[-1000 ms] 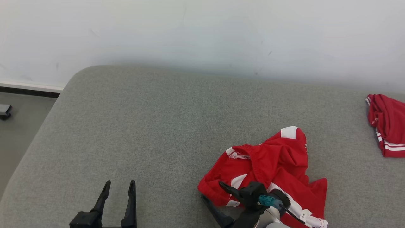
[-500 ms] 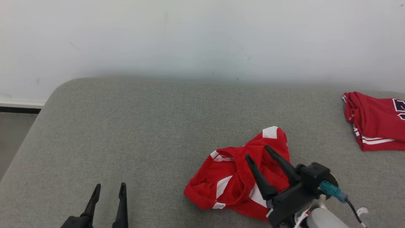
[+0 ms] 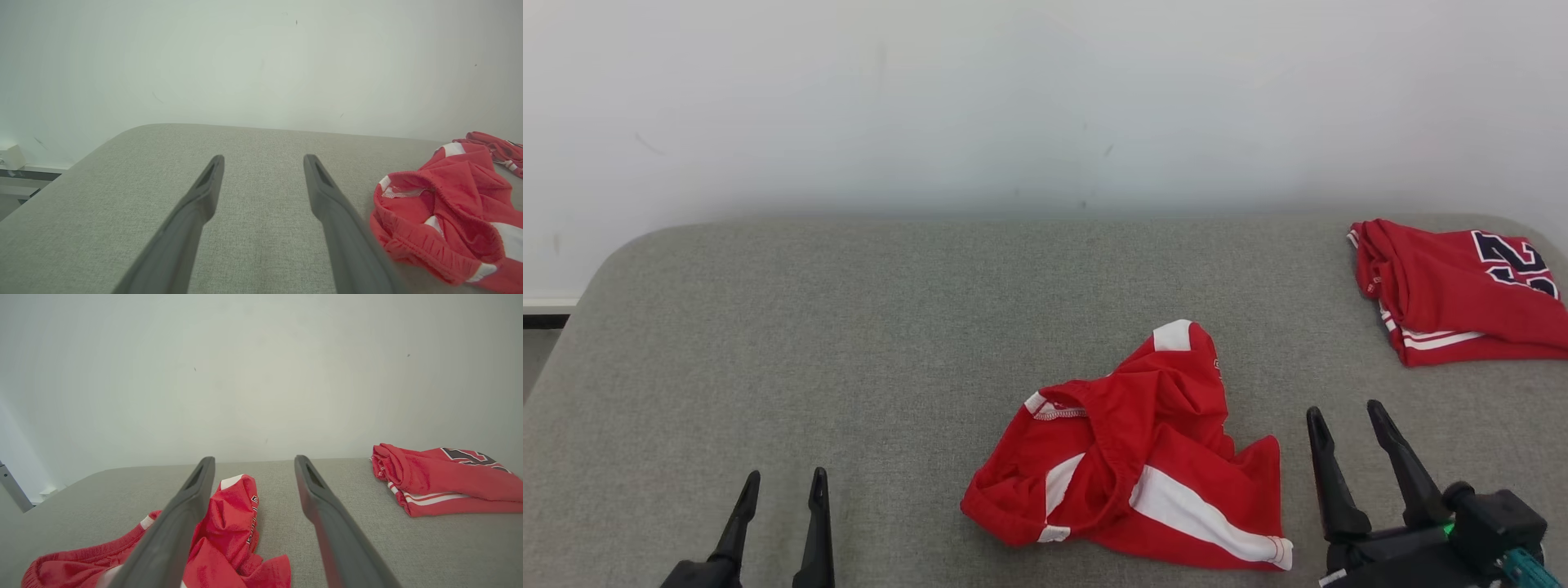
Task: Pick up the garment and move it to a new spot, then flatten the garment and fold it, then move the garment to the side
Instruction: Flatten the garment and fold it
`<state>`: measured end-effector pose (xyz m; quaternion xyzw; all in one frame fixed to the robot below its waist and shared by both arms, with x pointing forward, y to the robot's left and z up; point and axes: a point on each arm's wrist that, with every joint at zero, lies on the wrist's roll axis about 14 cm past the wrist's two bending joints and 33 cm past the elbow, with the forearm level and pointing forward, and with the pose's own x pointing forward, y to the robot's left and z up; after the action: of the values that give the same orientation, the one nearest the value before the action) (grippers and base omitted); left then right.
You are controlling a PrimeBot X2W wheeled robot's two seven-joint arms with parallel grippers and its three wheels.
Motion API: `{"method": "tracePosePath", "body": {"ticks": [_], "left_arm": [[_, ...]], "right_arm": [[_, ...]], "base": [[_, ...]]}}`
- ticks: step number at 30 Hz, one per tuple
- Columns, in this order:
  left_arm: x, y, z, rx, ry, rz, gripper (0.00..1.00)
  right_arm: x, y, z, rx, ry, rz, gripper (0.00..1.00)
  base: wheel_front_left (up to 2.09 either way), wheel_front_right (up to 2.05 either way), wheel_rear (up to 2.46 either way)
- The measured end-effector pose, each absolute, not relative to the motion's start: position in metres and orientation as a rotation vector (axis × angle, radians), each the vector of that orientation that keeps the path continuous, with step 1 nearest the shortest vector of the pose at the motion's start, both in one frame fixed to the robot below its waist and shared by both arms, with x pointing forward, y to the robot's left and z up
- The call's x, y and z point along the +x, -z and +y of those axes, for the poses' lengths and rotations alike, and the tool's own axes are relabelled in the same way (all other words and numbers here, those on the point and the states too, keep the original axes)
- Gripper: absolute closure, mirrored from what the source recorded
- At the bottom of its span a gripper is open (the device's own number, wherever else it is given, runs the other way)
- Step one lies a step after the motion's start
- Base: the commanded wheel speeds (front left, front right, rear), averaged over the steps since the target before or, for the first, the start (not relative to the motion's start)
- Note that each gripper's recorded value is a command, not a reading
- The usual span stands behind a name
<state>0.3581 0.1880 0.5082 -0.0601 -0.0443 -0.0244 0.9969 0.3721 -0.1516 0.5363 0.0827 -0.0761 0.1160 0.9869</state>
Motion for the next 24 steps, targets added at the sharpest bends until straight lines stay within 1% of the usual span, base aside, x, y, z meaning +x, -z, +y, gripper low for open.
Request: {"method": "tracePosePath", "body": {"ticks": [5,9,18,21,24], "left_arm": [[0.355,-0.513,0.190,-0.106,0.043,-0.106,0.00],[0.350,-0.513,0.190,-0.101,0.043,-0.105,0.00],[0.344,-0.504,0.189,-0.092,0.048,-0.080,0.00],[0.346,-0.505,0.181,-0.075,0.078,-0.080,0.00],[0.352,-0.513,0.154,-0.059,0.161,-0.099,0.00]], "right_arm": [[0.356,-0.528,-0.168,0.181,-0.161,-0.141,0.00],[0.349,-0.524,-0.175,0.186,-0.131,-0.135,0.00],[0.344,-0.518,-0.175,0.194,-0.118,-0.118,0.00],[0.344,-0.517,-0.174,0.194,-0.120,-0.115,0.00],[0.346,-0.516,-0.173,0.193,-0.122,-0.111,0.00]], "base": [[0.00,0.00,0.00],[0.00,0.00,0.00],[0.00,0.00,0.00],[0.00,0.00,0.00],[0.00,0.00,0.00]]}}
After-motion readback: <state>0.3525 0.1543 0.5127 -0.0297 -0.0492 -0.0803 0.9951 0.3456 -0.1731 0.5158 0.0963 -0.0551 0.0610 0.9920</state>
